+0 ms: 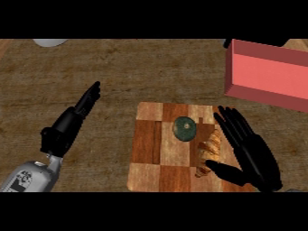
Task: Pick the squash from the cutting board and place it in the cardboard box
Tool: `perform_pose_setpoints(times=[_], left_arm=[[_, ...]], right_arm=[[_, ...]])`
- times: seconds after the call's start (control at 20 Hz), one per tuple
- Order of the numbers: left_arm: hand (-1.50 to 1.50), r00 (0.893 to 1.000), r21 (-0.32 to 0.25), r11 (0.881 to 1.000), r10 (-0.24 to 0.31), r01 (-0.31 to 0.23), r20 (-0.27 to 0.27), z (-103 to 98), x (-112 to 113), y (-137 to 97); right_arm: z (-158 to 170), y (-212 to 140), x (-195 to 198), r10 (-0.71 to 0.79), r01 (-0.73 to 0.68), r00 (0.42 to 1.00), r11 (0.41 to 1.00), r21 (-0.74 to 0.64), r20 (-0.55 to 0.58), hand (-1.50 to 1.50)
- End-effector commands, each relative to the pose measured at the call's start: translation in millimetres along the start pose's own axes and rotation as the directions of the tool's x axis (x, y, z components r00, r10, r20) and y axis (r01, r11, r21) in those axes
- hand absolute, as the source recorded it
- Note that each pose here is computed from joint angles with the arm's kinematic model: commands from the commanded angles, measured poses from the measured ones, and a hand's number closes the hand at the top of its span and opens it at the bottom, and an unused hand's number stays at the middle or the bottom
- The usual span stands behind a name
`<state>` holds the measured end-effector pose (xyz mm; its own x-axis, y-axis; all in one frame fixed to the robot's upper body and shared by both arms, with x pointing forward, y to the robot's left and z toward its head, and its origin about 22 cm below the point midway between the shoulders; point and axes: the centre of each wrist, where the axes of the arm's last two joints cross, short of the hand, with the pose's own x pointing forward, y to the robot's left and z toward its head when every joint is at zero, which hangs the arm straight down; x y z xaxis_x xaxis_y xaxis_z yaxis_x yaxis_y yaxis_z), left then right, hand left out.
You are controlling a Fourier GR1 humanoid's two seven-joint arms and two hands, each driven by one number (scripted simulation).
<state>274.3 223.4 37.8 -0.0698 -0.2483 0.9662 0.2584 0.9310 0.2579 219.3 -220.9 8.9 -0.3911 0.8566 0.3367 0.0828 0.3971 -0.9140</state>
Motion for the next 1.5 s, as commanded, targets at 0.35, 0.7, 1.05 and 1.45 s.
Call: perform_pose_setpoints(times=[0.35,0.7,1.05,1.45], left_arm=[[0.0,1.0,-0.017,1.0,-0.01,0.01,0.019,-17.2,-1.2,0.9],[0.0,1.0,-0.032,0.999,-0.007,0.007,0.01,-15.3,-13.8,-22.6],[0.0,1.0,-0.036,0.999,-0.003,0.004,0.022,1.8,-3.5,-5.0],[0.0,1.0,-0.044,0.999,0.002,-0.001,0.019,-5.3,8.8,-8.2]], right_arm=[[11.3,-72.5,91.5,0.064,-0.029,0.993,0.946,0.322,-0.099,-1.5],[-21.4,-76.5,109.4,0.004,0.056,0.983,0.944,0.324,-0.181,-1.5],[-36.7,-32.7,112.9,0.049,0.027,0.977,0.938,0.345,-0.209,-1.5],[-61.5,2.7,91.4,0.091,0.017,0.961,0.923,0.385,-0.26,-1.5]])
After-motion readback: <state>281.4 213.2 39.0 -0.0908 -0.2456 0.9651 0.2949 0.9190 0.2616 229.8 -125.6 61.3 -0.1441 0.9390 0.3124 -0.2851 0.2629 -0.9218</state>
